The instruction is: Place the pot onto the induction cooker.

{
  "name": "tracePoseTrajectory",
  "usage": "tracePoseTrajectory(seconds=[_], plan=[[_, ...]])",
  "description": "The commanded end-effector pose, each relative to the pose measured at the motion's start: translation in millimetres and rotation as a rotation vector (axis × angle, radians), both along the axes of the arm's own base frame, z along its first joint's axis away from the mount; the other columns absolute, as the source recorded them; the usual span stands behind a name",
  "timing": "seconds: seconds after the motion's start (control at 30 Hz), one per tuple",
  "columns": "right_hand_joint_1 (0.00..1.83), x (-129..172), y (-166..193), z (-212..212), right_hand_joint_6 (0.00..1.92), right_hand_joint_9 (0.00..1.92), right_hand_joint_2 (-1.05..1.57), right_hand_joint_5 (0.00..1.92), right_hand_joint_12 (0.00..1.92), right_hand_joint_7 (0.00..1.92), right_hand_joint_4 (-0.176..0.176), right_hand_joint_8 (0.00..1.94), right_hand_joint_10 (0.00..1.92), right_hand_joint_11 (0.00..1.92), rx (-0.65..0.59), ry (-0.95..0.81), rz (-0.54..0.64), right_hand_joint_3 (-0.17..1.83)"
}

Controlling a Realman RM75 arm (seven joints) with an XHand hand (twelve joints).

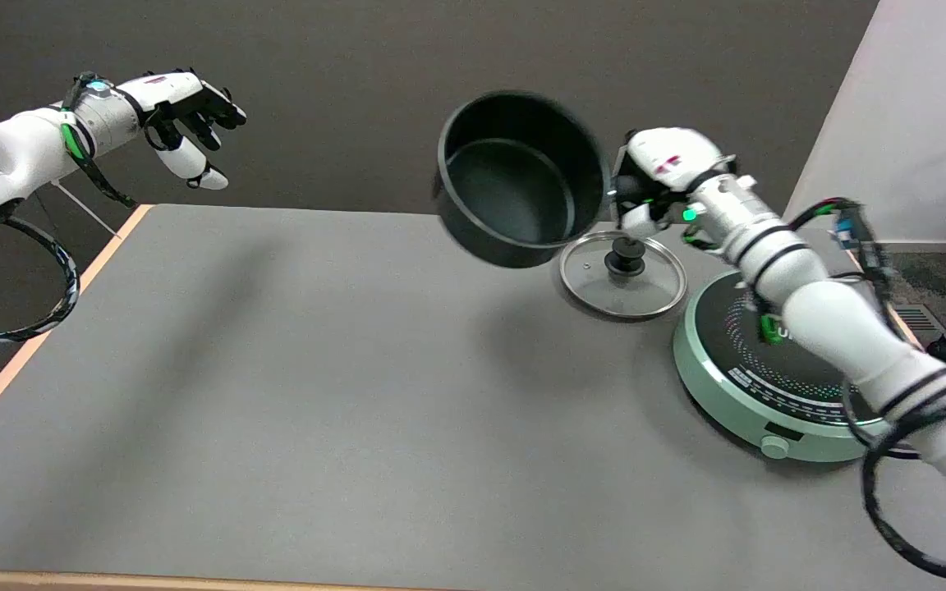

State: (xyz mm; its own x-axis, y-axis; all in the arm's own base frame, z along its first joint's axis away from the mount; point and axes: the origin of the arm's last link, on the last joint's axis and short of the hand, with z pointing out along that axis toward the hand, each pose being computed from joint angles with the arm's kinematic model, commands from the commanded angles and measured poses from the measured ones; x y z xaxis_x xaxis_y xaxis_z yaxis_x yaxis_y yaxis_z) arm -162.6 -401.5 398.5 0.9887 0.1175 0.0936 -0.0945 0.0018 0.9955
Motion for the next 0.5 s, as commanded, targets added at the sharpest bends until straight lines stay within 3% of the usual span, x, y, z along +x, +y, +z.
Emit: tracePoseTrajectory(seconds=[0.03,0.5], plan=[[1.27,58.8,70.0,82.0,1.92,1.92,0.59,1.92,1.92,1.92,-0.042,1.92,1.92,1.92,-0.124,0.071,0.051,1.29],[1.28,83.1,139.7,151.0,1.87,1.87,0.46,1.87,1.87,1.87,-0.058,1.87,1.87,1.87,-0.192,-0.001,-0.098,1.41]])
